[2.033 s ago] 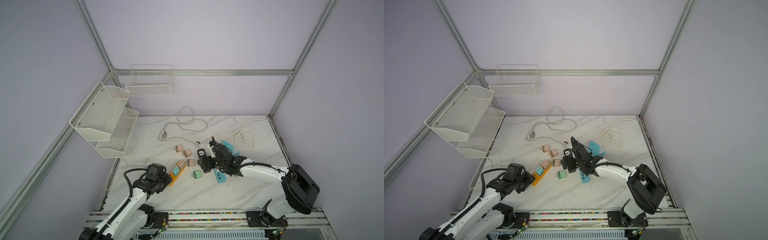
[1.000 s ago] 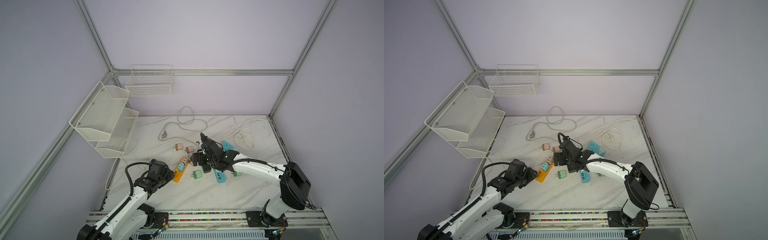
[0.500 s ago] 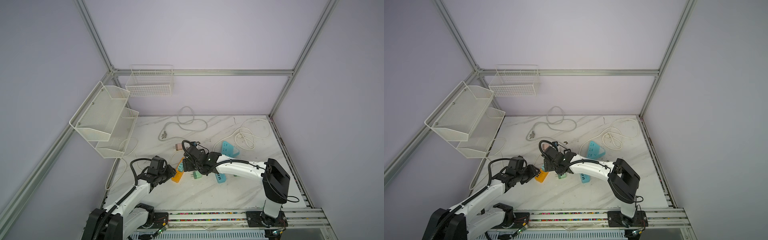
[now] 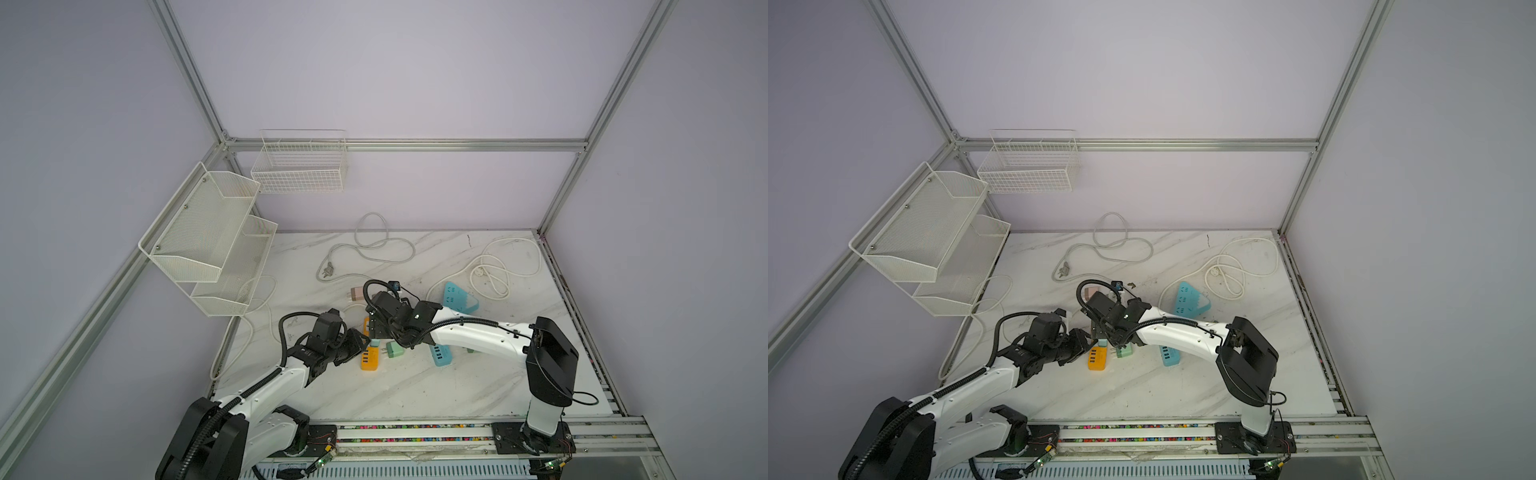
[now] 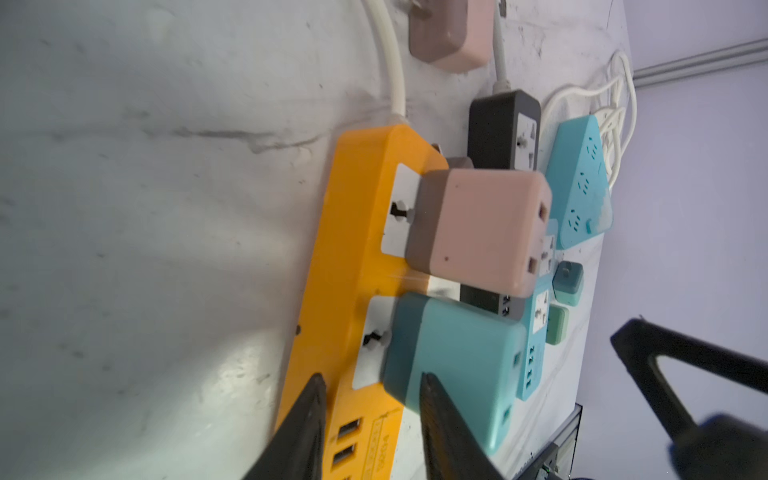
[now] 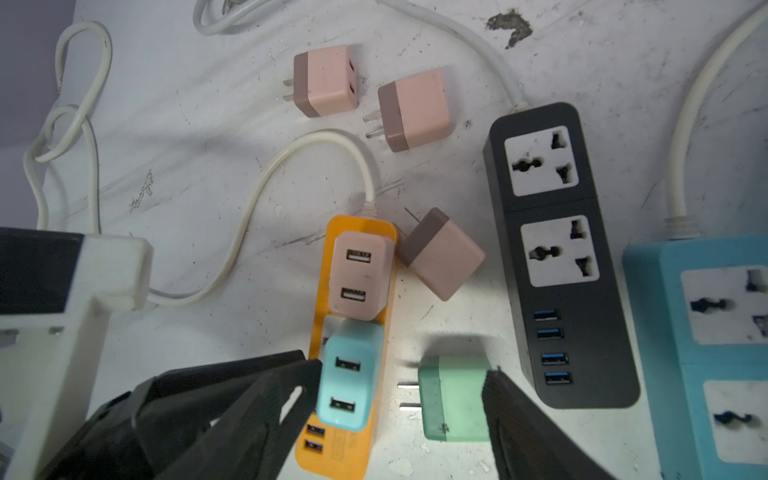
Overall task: Pull the plug off the socket
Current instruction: 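Reach the right gripper across to the mint adapter in the orange strip, then close the right gripper on the mint adapter while left holds the orange strip, then pull the mint adapter out of the orange strip with the right gripper, then carry the mint adapter away from the orange strip and lower it, then reach the right gripper to the pink adapter in the orange strip, then close the right gripper on the pink adapter while left holds the strip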
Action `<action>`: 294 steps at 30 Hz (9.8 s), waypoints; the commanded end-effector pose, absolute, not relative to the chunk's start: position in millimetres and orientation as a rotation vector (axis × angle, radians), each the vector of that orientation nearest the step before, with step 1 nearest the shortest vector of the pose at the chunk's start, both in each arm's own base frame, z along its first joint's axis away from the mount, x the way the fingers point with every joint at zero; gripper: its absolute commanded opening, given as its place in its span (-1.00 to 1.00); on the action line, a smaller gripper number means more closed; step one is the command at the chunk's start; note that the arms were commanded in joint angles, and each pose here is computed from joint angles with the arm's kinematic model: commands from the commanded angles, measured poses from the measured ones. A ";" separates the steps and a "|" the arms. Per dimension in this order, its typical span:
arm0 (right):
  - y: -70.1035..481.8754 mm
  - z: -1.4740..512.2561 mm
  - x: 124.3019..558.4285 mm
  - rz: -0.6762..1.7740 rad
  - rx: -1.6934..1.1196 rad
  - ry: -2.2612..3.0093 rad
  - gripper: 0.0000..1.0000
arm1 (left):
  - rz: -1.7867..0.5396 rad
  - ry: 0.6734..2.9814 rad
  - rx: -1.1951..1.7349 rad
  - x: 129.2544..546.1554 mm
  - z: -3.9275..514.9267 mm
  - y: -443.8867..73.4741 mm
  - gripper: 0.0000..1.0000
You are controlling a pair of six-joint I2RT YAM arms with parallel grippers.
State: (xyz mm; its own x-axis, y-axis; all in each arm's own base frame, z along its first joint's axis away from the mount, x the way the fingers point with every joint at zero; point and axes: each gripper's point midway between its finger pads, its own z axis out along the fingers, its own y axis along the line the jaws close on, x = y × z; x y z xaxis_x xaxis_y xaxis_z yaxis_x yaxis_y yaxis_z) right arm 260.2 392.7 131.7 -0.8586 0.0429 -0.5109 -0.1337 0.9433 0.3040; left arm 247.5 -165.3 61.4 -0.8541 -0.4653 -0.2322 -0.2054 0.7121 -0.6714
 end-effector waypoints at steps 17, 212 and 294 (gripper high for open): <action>414.0 93.9 244.4 0.331 -0.052 2.620 0.32 | -0.827 2.541 -0.586 231.9 49.1 -148.1 -0.30; 362.9 134.6 264.9 0.475 -0.142 2.471 0.29 | -0.872 2.402 -0.401 267.0 100.0 -163.5 -0.08; 427.3 74.2 295.4 0.267 -0.315 2.548 -0.58 | -0.719 2.673 -0.631 210.4 -14.9 -141.1 -0.32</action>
